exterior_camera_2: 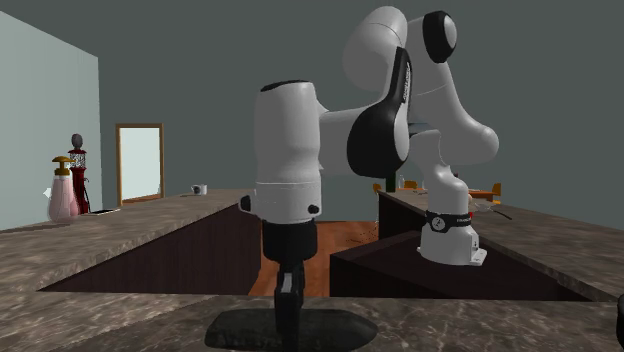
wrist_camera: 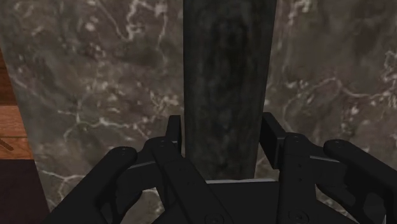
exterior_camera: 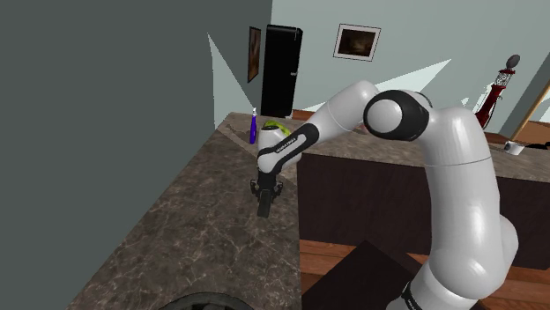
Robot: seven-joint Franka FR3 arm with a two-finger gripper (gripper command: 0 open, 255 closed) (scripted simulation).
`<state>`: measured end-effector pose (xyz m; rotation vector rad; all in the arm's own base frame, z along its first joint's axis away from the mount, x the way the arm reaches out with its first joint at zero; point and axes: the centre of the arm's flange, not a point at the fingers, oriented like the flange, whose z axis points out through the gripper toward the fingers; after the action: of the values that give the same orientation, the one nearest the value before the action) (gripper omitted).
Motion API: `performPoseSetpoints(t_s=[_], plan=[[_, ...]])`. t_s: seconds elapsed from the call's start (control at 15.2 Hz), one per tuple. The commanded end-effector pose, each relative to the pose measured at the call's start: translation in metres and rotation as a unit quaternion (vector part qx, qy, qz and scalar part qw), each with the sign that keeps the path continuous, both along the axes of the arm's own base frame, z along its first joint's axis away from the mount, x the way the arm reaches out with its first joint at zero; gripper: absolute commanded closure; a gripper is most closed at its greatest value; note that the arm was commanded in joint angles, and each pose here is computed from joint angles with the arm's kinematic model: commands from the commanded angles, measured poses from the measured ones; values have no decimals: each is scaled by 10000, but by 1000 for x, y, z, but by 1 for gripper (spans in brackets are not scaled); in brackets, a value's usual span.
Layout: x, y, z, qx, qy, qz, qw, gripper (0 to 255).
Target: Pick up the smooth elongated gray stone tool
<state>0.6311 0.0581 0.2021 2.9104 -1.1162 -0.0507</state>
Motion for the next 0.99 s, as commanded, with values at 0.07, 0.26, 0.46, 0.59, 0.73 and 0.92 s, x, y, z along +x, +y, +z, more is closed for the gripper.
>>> performPoseSetpoints(t_s=[0.07,0.26,0.46,0.59,0.73,0.92], plan=[[-1,0,10,-1,12,1,10000,255],[-1,0,26,-1,12,1,10000,255],[-1,0,41,-1,12,1,10000,255],[-1,0,52,-1,12,1,10000,255],[-1,0,62,-1,12,1,10000,255],[-1,0,78,-1,12,1,10000,255]])
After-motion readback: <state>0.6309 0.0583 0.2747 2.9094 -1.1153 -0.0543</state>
